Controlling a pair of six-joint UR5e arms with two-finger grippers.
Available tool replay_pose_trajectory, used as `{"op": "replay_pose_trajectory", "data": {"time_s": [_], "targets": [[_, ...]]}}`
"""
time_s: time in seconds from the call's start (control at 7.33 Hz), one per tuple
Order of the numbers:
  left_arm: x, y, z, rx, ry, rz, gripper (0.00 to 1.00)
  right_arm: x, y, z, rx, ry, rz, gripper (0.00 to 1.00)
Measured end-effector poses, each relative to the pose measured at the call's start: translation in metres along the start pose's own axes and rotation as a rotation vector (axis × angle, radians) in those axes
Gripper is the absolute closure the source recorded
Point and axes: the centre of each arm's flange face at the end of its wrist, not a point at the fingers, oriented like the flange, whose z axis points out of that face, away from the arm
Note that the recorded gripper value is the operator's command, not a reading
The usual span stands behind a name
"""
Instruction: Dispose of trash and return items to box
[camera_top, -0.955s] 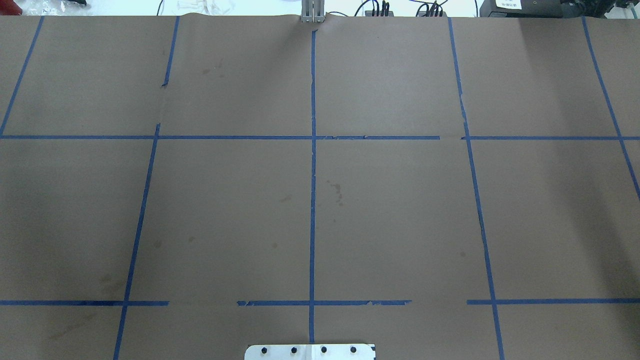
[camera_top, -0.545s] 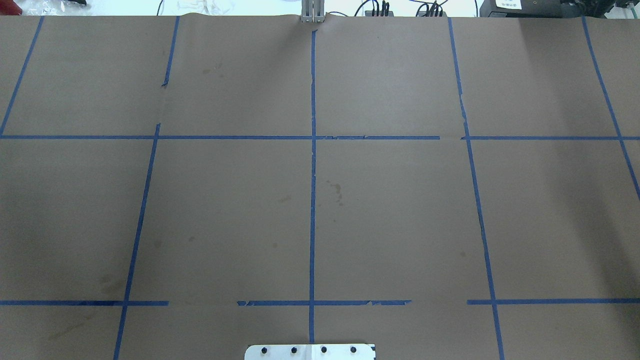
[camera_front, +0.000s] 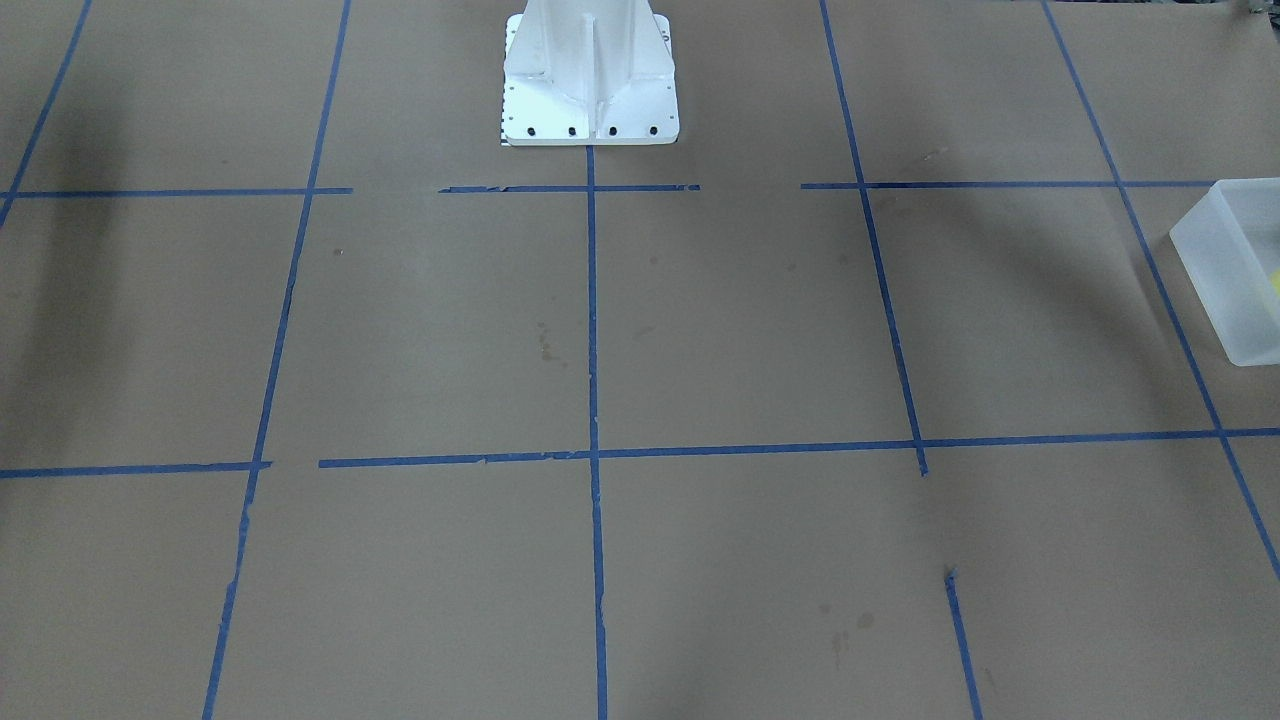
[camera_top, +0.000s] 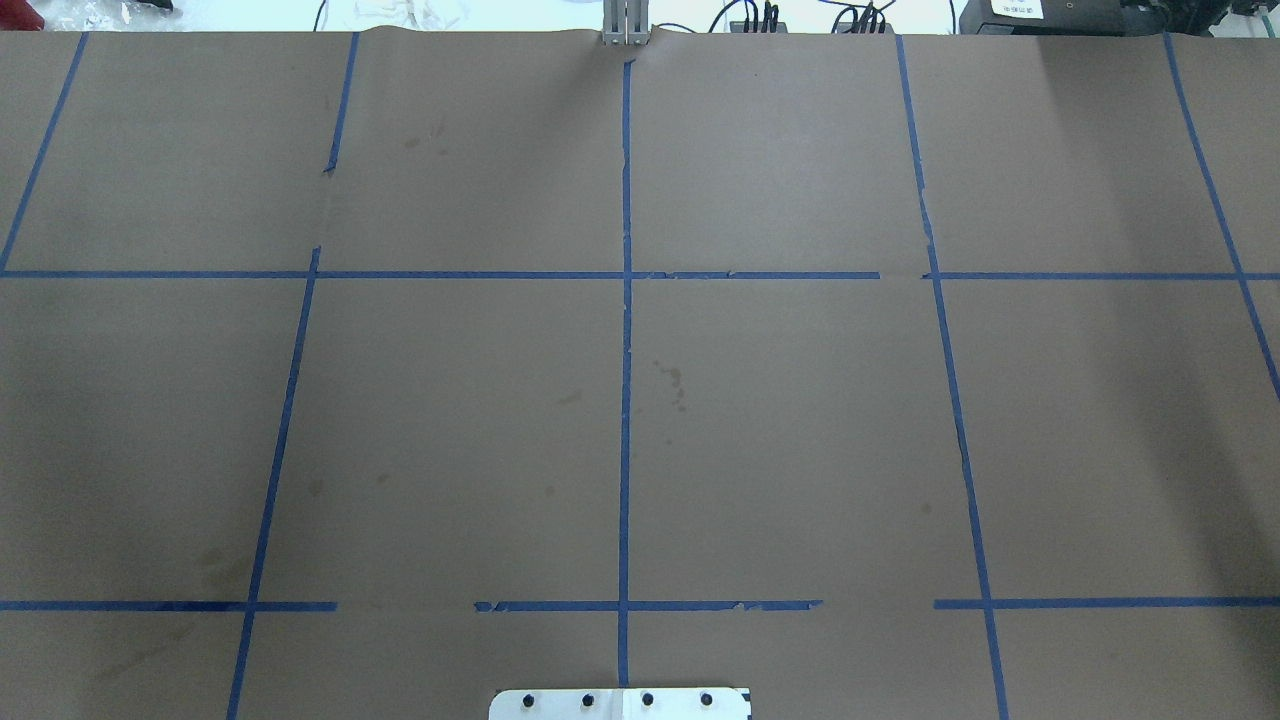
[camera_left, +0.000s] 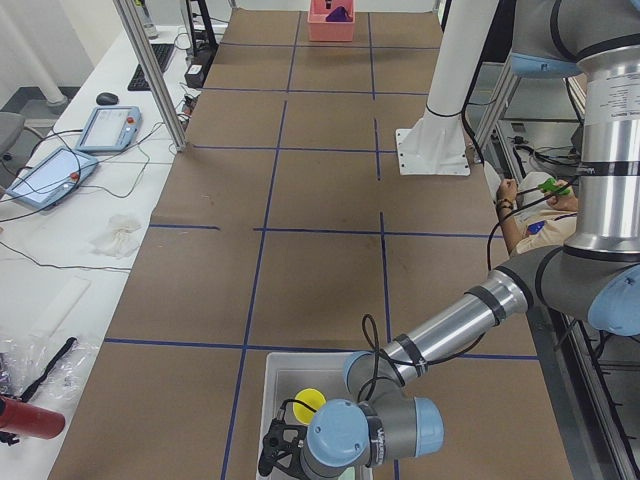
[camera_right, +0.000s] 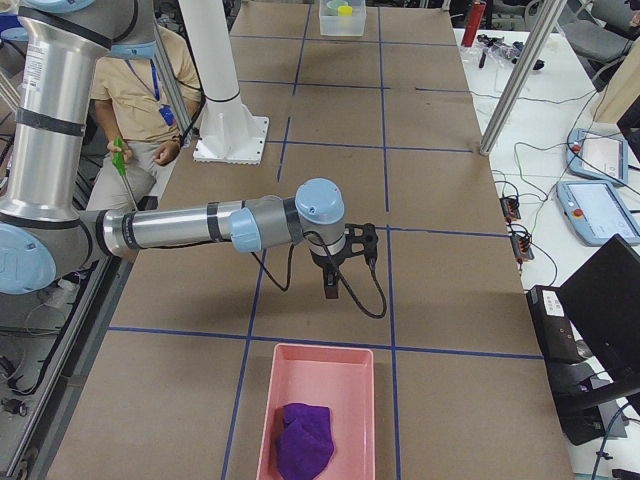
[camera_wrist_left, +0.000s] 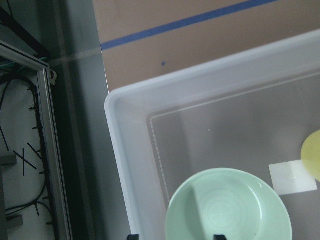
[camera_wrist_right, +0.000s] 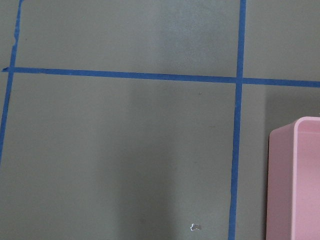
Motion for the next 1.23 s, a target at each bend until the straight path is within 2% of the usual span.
{"op": "replay_pose_trajectory", "data": {"time_s": [0.27, 0.55, 0.82, 1.23], "targets": [[0.043, -0.047, -0.066, 0.074, 0.013, -0.076, 0.01, 0.004, 0.001, -0.003, 0.015, 0.052, -0.001, 0.0], [0.135, -0.114, -0.119, 0.087, 0.088, -0.076, 0.01, 0.012, 0.003, -0.007, 0.024, 0.089, 0.005, 0.0], [0.239, -0.156, -0.129, 0.05, 0.149, -0.063, 0.01, 0.017, 0.005, -0.01, 0.029, 0.095, 0.017, 0.0], [0.328, -0.164, -0.105, -0.047, 0.211, -0.025, 0.01, 0.026, 0.008, -0.003, 0.013, 0.095, 0.034, 0.0]]}}
